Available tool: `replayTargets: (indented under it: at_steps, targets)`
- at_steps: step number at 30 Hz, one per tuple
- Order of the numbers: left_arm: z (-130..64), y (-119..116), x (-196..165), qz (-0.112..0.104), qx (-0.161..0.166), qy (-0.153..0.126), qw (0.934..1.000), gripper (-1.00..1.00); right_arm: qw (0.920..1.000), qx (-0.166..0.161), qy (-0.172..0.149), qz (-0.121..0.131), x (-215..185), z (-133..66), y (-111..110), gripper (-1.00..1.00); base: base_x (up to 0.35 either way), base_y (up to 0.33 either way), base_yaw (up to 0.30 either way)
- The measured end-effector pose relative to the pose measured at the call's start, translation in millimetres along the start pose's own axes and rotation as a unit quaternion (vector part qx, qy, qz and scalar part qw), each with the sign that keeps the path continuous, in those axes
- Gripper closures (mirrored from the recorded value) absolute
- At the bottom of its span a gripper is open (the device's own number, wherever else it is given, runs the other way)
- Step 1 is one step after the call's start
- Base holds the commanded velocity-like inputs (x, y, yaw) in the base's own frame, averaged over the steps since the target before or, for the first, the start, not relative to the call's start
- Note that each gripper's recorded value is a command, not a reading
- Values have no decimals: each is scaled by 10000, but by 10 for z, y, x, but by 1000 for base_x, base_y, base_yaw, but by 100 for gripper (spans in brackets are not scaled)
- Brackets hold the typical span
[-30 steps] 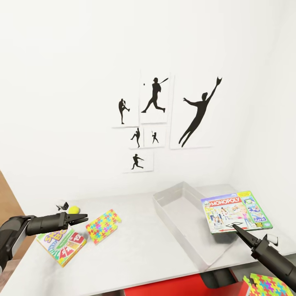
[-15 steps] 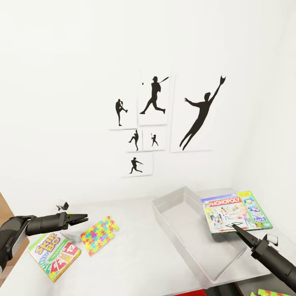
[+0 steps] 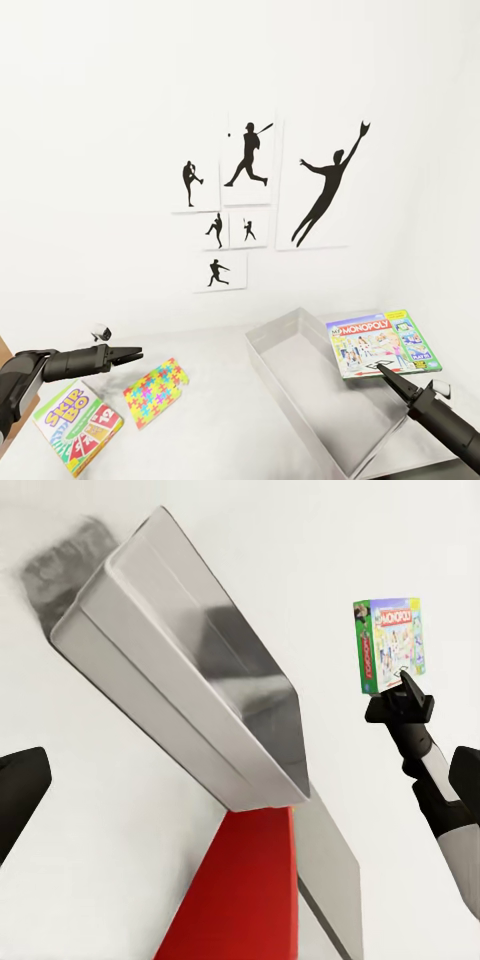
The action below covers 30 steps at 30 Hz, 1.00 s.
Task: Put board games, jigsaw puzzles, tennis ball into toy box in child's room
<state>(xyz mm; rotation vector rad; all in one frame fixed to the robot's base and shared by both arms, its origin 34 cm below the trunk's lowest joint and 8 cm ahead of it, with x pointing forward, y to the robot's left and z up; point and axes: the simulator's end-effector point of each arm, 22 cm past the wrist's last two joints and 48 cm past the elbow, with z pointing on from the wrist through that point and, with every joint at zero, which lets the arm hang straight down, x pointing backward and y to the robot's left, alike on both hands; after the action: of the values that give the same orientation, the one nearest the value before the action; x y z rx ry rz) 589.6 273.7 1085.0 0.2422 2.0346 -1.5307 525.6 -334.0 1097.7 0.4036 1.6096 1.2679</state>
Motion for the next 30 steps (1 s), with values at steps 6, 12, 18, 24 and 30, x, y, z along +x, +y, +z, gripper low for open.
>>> replayTargets:
  at_steps: [6, 12, 18, 24, 30]
  targets:
    - [0, -1, -1, 0, 1, -1, 10000, -100, 10000, 2, 0, 0, -1, 0, -1, 100, 2, 0, 0]
    - [0, -1, -1, 0, 1, -1, 10000, -100, 10000, 3, -1, -1, -1, 0, -1, 100, 0, 0, 0]
    - [0, 0, -1, 2, 1, -1, 10000, -100, 10000, -3, -1, 1, -1, 0, 1, 100, 0, 0, 0]
    - [17, 7, 12, -53, 47, -51, 10000, -100, 9999, -48, -89, 65, 49, -47, 1, 100, 0, 0, 0]
    - [80, 18, 23, -123, 100, -67, 9999, -100, 9997, -161, -100, 173, 207, -91, 61, 100, 0, 0, 0]
